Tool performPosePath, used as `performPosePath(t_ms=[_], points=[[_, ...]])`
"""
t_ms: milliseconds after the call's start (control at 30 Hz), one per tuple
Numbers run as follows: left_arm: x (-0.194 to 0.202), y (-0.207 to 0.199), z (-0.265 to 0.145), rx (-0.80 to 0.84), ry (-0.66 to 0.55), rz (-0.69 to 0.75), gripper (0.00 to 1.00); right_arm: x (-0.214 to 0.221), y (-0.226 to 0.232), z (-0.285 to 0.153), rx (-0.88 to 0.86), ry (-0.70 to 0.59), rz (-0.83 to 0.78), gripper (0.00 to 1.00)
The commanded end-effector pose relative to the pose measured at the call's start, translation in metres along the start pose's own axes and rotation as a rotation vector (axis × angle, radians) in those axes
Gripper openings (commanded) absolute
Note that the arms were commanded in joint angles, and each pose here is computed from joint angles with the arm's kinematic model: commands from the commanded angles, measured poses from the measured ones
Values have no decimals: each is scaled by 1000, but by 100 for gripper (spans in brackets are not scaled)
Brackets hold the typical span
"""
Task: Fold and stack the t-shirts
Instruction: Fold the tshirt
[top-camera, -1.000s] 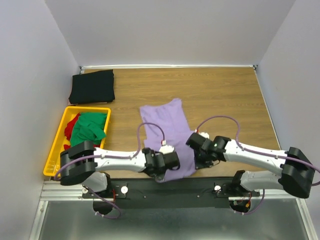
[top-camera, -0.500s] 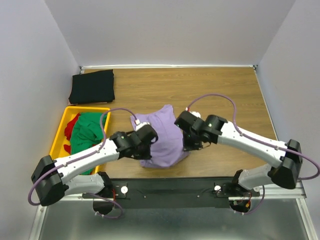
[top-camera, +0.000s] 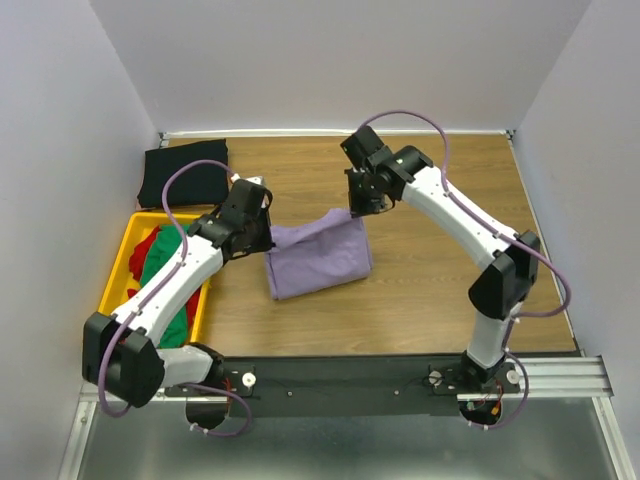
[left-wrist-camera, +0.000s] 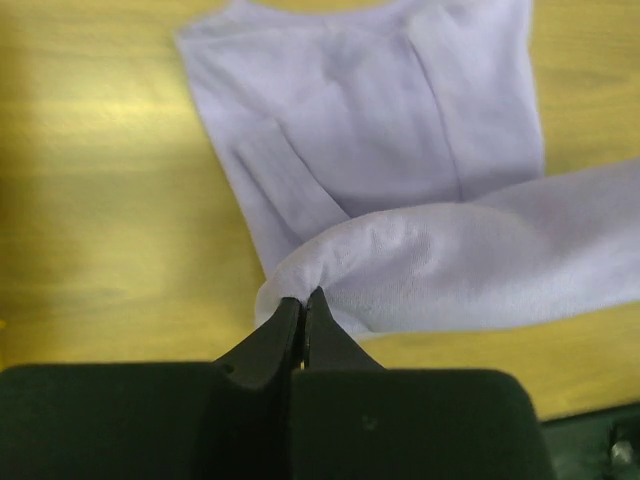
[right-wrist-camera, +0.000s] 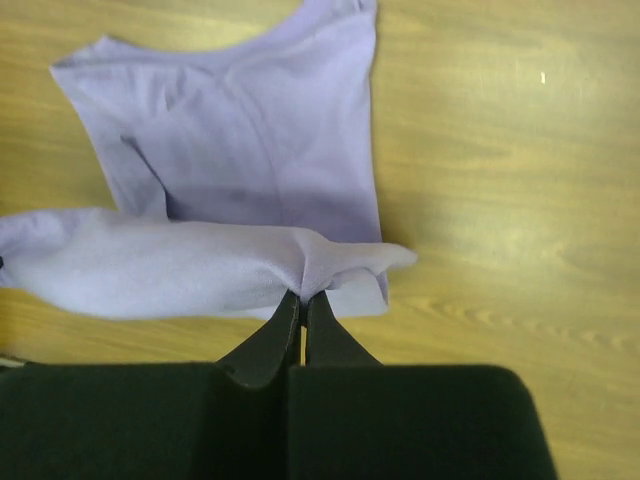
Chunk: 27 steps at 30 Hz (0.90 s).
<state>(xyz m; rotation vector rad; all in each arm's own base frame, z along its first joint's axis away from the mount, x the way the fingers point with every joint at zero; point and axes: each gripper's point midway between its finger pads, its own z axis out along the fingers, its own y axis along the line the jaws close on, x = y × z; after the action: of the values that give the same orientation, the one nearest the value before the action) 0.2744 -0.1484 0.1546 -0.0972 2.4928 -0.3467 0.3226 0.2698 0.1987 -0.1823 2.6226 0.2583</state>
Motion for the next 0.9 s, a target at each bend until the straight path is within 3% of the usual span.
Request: performPosePath(t_ms=[0,300,533,667,733,767,867], points=[[-21,8,18,13,-13,60,0,-24,-2,25,-27,26,-61,1],[-31,44,68,-56,-2,4,0,-40,-4,89,-18,63,-86,1],[-34,43,102,-39,2,-17,1,-39,-28,133,51,47,-34,2],[-32,46,113,-48,-3,-27,14,-33,-40,150,74,50,-10,4],[-35,45,112,-43,-15,-27,25,-30,-48,151,97,49,5,21],[-40,49,108,-68,-38,-28,36,-32,-50,148,108,36,19,32],[-56,46,81,-62,-133,-45,55,-47,-64,120,166,-69,56,45]])
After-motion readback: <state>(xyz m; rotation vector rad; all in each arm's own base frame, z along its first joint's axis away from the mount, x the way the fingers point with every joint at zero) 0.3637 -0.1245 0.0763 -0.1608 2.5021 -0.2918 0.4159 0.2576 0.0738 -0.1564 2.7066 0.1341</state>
